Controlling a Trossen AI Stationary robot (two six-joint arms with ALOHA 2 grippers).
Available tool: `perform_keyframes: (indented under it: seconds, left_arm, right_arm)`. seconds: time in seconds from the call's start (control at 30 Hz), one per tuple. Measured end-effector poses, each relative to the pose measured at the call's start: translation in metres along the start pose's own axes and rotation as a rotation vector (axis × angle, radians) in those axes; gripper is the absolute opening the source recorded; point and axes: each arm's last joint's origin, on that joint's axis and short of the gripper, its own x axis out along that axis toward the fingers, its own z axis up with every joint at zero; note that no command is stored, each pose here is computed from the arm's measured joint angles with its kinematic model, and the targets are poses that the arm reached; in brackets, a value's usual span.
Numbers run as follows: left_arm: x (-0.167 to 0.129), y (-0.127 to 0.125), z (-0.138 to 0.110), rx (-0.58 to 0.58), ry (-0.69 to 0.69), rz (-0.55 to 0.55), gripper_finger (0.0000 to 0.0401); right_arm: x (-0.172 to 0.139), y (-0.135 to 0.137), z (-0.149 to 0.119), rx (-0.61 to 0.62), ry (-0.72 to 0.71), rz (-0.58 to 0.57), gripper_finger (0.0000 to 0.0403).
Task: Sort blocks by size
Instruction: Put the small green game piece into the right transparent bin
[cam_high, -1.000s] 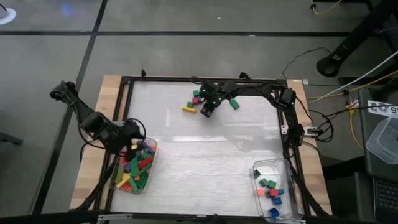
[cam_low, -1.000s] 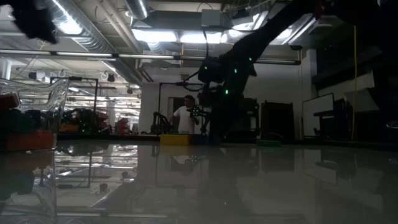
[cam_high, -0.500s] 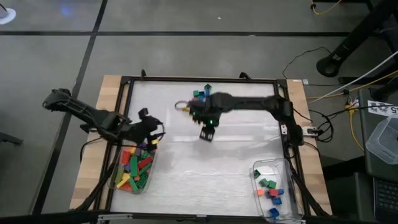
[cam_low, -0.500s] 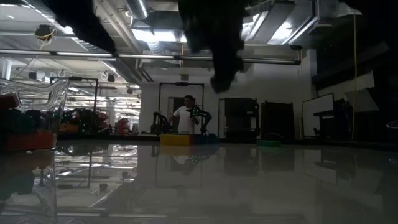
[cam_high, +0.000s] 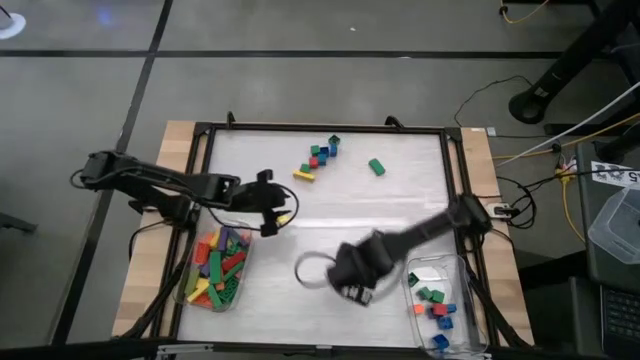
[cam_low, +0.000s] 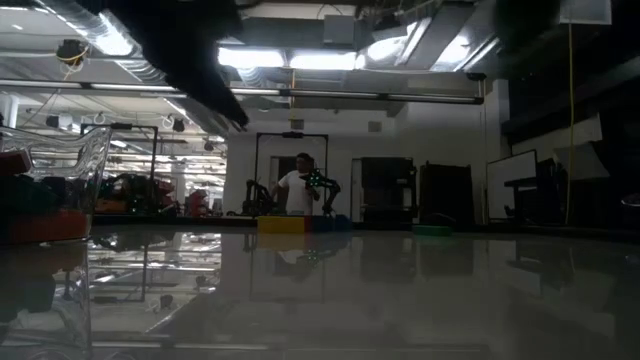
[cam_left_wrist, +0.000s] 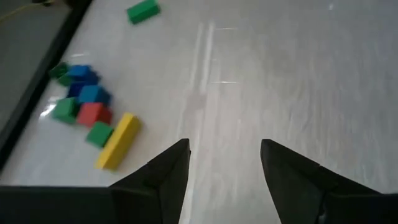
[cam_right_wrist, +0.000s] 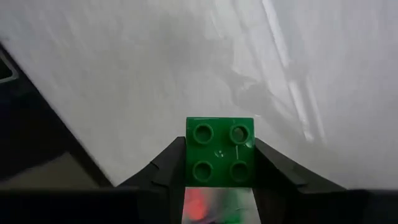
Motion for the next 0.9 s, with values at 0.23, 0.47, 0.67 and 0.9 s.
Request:
perform_keyframes:
  seconds: [0.23,0.47,0.67,0.9]
  left_arm:
    - [0.029,-0.005,0.001,-0.002,0.004,-0.063,0.0184]
    - [0.044,-0.010,0.002,-0.006,-0.009,-0.063,0.0184]
    - [0.051,-0.012,0.004,-0.013,-0.034,-0.064,0.0184]
    - [0.052,-0.008,0.006,-0.029,-0.060,-0.047,0.0184]
  right_arm:
    - [0.005,0.046,-0.071,0.111,-0.043,-0.025,0.0135]
    - [0.022,0.072,-0.148,0.177,-0.041,-0.081,0.0136]
    - [0.034,0.080,-0.203,0.198,-0.048,-0.117,0.0148]
    - [0.051,0.078,-0.238,0.127,-0.040,-0.185,0.0151]
